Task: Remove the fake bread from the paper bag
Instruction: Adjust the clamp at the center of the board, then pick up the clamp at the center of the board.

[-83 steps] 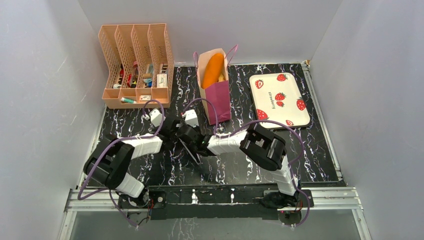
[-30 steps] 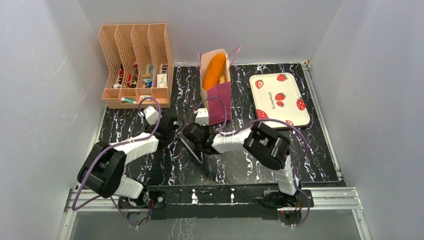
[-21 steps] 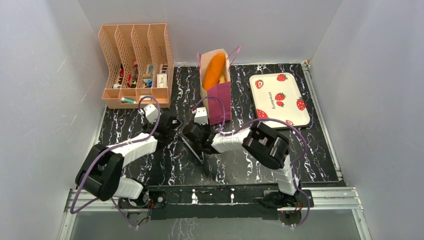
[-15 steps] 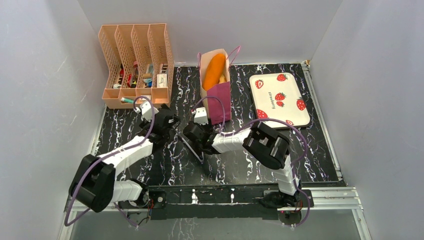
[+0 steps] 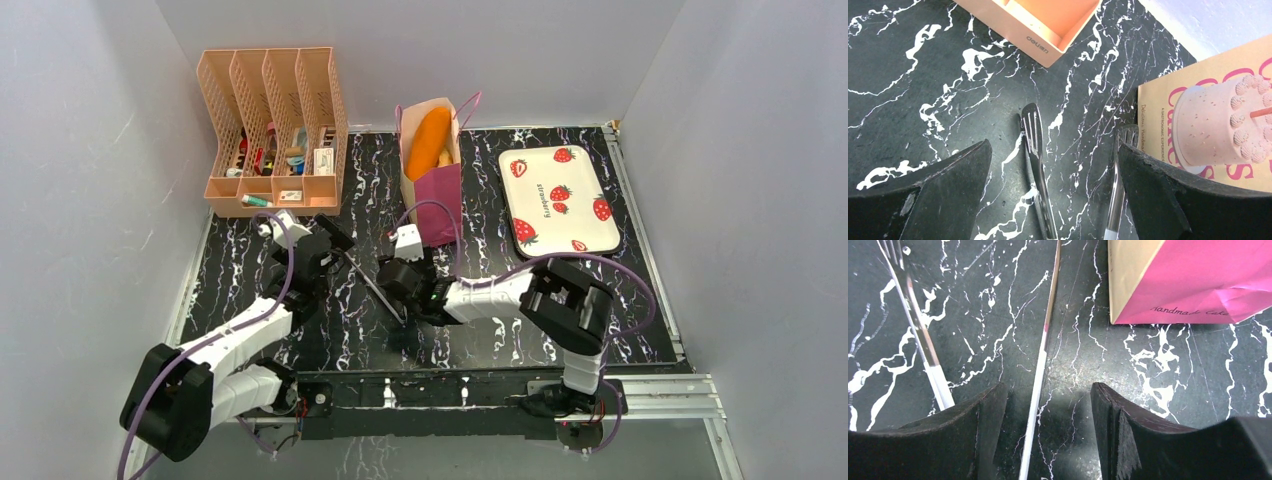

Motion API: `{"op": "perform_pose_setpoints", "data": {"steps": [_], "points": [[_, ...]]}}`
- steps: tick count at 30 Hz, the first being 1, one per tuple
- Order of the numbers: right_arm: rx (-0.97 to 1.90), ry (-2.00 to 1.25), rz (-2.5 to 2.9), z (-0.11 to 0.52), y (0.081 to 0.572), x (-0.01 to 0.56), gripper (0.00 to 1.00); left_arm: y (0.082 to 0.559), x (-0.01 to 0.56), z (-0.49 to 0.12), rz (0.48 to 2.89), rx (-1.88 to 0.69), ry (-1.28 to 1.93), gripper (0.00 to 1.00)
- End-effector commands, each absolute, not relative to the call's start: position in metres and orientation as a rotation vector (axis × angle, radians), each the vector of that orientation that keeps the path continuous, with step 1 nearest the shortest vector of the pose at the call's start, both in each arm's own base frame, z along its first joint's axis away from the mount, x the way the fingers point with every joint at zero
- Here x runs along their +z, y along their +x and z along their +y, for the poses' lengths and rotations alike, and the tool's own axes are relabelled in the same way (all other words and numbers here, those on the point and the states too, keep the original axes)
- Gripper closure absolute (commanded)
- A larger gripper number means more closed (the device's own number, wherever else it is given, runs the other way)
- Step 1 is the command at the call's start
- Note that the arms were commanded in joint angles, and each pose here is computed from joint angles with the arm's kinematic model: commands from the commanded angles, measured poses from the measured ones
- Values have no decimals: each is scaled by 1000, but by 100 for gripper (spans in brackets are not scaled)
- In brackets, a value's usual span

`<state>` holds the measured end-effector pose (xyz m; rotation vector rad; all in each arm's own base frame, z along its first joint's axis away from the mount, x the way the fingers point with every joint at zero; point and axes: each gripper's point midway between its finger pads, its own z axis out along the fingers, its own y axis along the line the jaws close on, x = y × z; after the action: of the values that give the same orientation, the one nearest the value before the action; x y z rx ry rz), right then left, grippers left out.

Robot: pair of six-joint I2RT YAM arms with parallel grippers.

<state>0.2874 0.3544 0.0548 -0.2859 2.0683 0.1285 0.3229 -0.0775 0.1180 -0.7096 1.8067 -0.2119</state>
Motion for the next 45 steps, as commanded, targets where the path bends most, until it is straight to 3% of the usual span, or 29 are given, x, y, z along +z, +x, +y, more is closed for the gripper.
{"op": "perform_pose_setpoints", "data": {"steps": [1, 4, 33, 34, 35, 45], "points": [[275, -250, 1983, 365, 289, 90, 37, 334, 139, -85, 1776, -249, -679, 2], [384, -319, 1966, 373, 278, 87, 27, 335, 136, -84, 1810, -213, -691, 3], [502, -509, 1883, 409, 266, 61, 27, 327, 129, -66, 1826, -102, -750, 5], [504, -503, 1878, 409, 265, 63, 11, 327, 130, -67, 1824, -103, -748, 5], [506, -496, 1870, 409, 265, 67, 9, 327, 130, -66, 1823, -101, -747, 5], [500, -516, 1841, 416, 256, 82, 8, 328, 131, -65, 1814, -95, -746, 5]]}}
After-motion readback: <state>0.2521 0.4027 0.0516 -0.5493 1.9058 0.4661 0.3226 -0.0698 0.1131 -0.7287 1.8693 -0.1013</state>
